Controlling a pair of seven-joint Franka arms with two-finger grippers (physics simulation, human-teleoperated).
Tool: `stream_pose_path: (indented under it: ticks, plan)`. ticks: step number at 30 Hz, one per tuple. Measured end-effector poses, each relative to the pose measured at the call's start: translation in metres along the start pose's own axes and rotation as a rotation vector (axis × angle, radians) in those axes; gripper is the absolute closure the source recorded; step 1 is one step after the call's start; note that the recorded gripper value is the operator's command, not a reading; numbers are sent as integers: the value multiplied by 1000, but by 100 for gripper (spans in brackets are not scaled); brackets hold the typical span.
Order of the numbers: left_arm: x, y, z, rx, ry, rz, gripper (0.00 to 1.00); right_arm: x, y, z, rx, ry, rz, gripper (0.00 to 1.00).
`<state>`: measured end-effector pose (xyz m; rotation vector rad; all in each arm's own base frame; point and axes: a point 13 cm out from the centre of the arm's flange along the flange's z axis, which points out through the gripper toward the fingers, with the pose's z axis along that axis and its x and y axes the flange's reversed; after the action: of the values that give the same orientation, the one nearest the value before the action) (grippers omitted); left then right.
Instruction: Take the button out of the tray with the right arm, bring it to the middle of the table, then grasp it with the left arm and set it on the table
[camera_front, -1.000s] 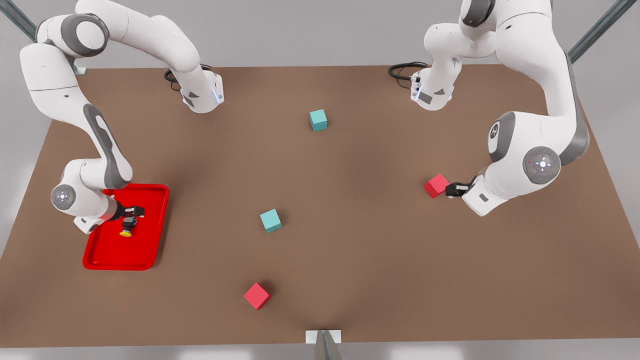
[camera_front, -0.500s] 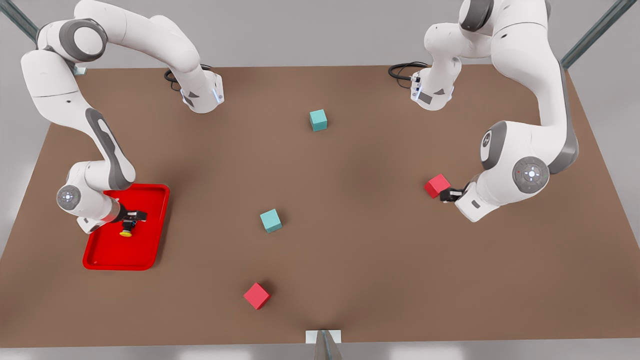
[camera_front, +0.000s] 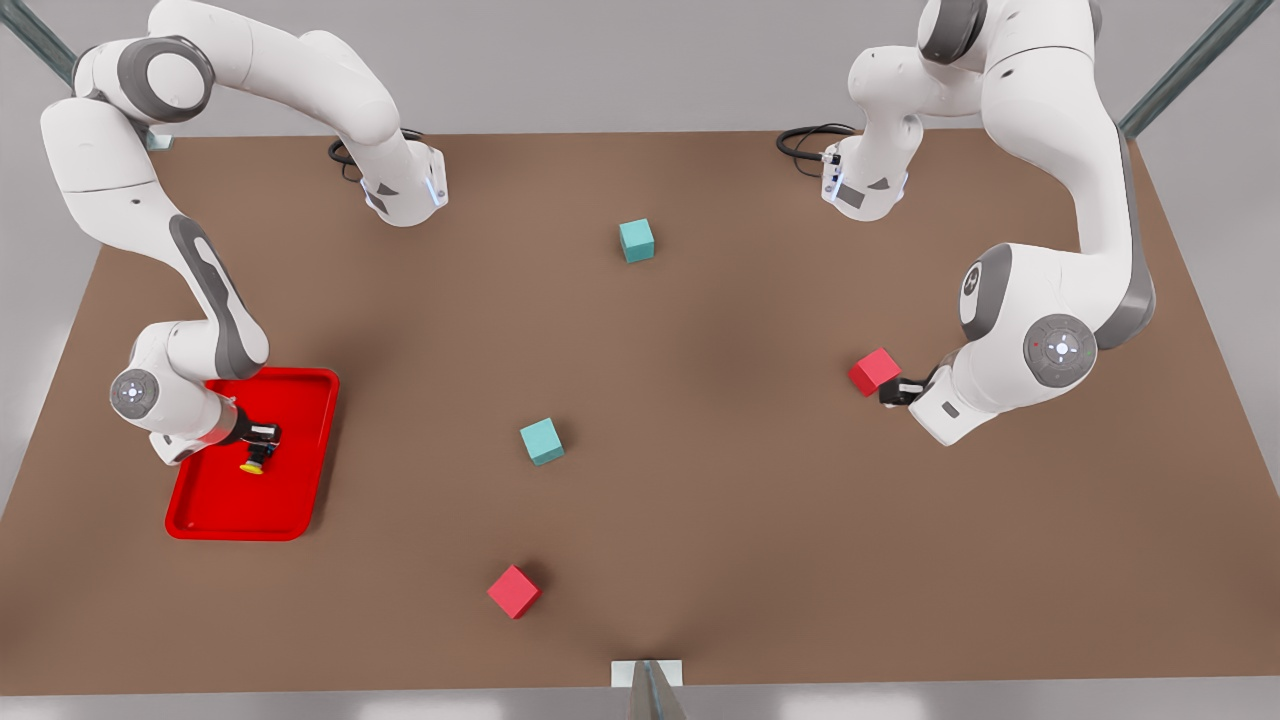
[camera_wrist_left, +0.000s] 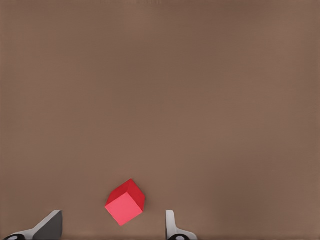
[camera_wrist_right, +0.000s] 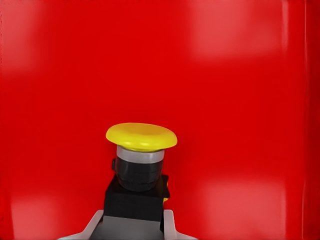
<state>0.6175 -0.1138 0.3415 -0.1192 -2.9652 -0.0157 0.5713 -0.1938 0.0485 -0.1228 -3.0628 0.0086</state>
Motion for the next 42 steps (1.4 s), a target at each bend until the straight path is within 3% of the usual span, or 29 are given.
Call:
stream_pose_path:
  ticks: [8,12,17,21,29,30,31,32,37,42]
  plan:
    - [0,0,0,-1,-1,-1,0,-28,43,-64,26,-51,-59,54]
    - [0,5,-1,-2,-1,-7,0,-55,228,-142,-6,-88,-231,54]
    - [1,5,-2,-3,0,-7,0,-32,430,-190,-129,-51,-275,54]
    - [1,8,-1,-3,1,-12,0,-12,571,-168,-239,20,-241,54]
    - [0,15,0,-6,1,-21,0,75,811,-91,-317,-33,-113,51]
    - [0,15,0,-6,0,-21,0,91,829,-72,-327,-34,-98,48]
    - [0,15,0,-6,-1,-21,0,101,842,-55,-339,-35,-74,39]
    - [0,15,0,-7,-1,-21,0,105,851,-41,-352,-44,-45,0]
    - [-1,15,0,-7,-2,-20,0,96,864,-36,-405,-92,98,0]
    - [-1,10,-4,-7,-11,-13,0,21,805,-133,-471,-76,300,0]
